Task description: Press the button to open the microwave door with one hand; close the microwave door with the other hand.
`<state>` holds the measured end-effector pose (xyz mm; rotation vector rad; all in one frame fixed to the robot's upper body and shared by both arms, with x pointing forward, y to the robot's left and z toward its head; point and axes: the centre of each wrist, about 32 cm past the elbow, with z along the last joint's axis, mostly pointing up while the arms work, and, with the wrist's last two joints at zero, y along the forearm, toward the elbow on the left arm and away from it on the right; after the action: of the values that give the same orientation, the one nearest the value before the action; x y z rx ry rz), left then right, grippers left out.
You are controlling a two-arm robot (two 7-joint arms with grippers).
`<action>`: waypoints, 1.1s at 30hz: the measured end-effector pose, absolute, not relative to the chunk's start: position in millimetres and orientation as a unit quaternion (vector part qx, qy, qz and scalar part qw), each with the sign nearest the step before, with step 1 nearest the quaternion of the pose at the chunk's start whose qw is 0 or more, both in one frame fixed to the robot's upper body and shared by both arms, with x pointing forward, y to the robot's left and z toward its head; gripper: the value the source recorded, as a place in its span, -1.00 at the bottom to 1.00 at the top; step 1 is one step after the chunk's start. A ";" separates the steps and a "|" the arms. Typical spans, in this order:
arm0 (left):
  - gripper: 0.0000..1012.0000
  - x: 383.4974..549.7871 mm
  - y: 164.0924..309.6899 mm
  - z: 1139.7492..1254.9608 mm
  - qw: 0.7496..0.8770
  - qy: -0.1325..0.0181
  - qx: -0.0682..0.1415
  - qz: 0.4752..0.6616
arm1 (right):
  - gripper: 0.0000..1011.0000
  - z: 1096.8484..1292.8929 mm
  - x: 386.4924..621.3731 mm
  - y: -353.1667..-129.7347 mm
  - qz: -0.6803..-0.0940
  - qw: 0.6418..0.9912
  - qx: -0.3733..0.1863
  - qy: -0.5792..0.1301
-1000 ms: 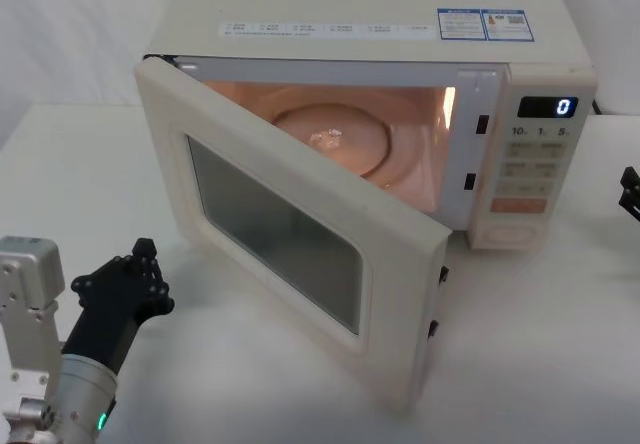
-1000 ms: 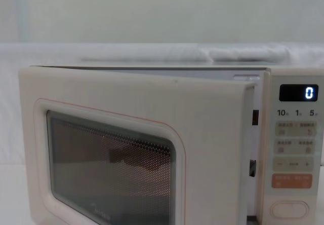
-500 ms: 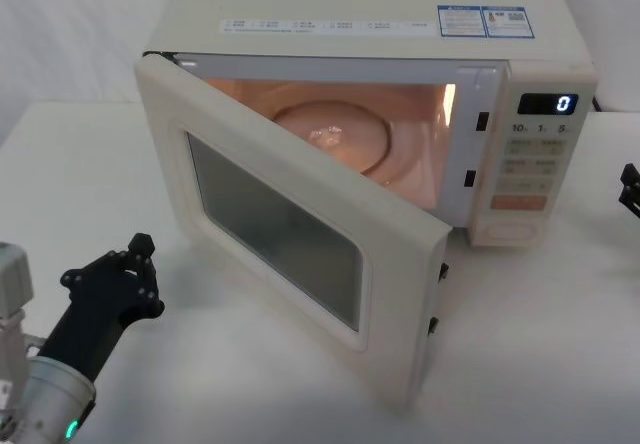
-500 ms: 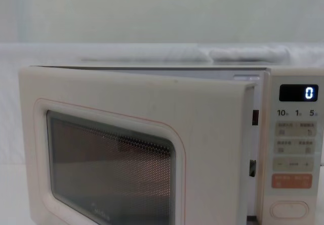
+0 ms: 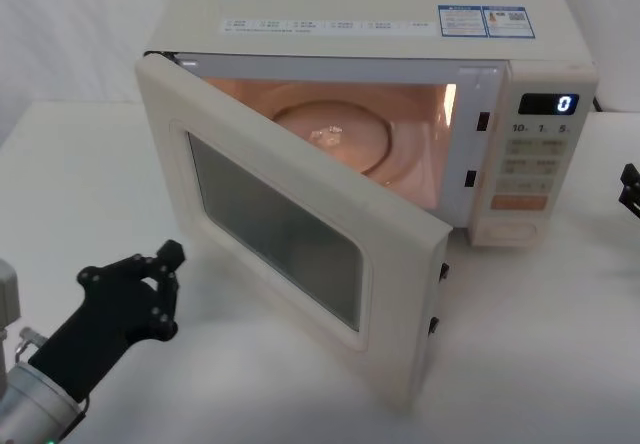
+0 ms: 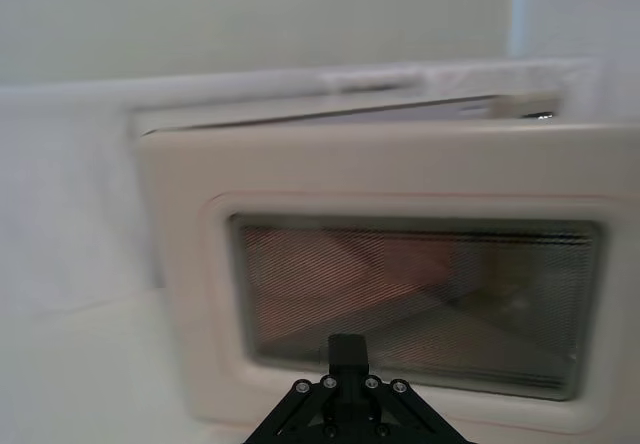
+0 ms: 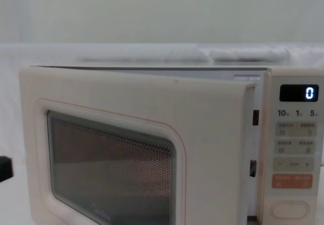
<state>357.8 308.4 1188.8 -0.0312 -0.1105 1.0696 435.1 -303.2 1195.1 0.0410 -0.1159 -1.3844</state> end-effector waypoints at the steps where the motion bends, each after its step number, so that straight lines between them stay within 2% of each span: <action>1: -1.00 357.8 308.2 1190.3 0.862 -0.055 -0.014 0.503 | 0.98 1195.1 435.2 -303.2 -0.638 0.768 0.019 -0.053; 3: -1.00 358.1 307.4 1194.5 0.873 -0.060 -0.012 0.483 | 0.98 1195.1 435.2 -303.2 -0.638 0.768 0.019 -0.053; 4: -1.00 358.7 305.8 1197.4 0.882 -0.065 -0.009 0.467 | 0.98 1195.1 435.2 -303.1 -0.638 0.768 0.019 -0.053; 5: -1.00 358.7 305.8 1197.4 0.882 -0.065 -0.009 0.467 | 0.98 1195.1 435.2 -303.1 -0.638 0.768 0.019 -0.053; 9: -1.00 362.3 299.6 1206.1 0.899 -0.075 -0.001 0.431 | 0.98 1195.1 435.2 -303.1 -0.638 0.768 0.019 -0.053; 12: -1.00 365.6 295.0 1210.3 0.907 -0.079 0.000 0.413 | 0.98 1195.1 435.2 -303.1 -0.638 0.768 0.019 -0.053; 23: -1.00 384.9 284.7 1220.1 0.928 -0.086 -0.003 0.363 | 0.98 1195.1 435.2 -303.2 -0.638 0.768 0.019 -0.053; 33: -1.00 405.0 268.6 1224.4 0.943 -0.086 -0.019 0.322 | 0.98 1195.1 435.2 -303.1 -0.638 0.768 0.019 -0.053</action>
<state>405.0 268.6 1224.4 -0.0391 -0.1754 0.6569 435.2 -303.1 1195.1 0.0411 -0.1160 -1.3844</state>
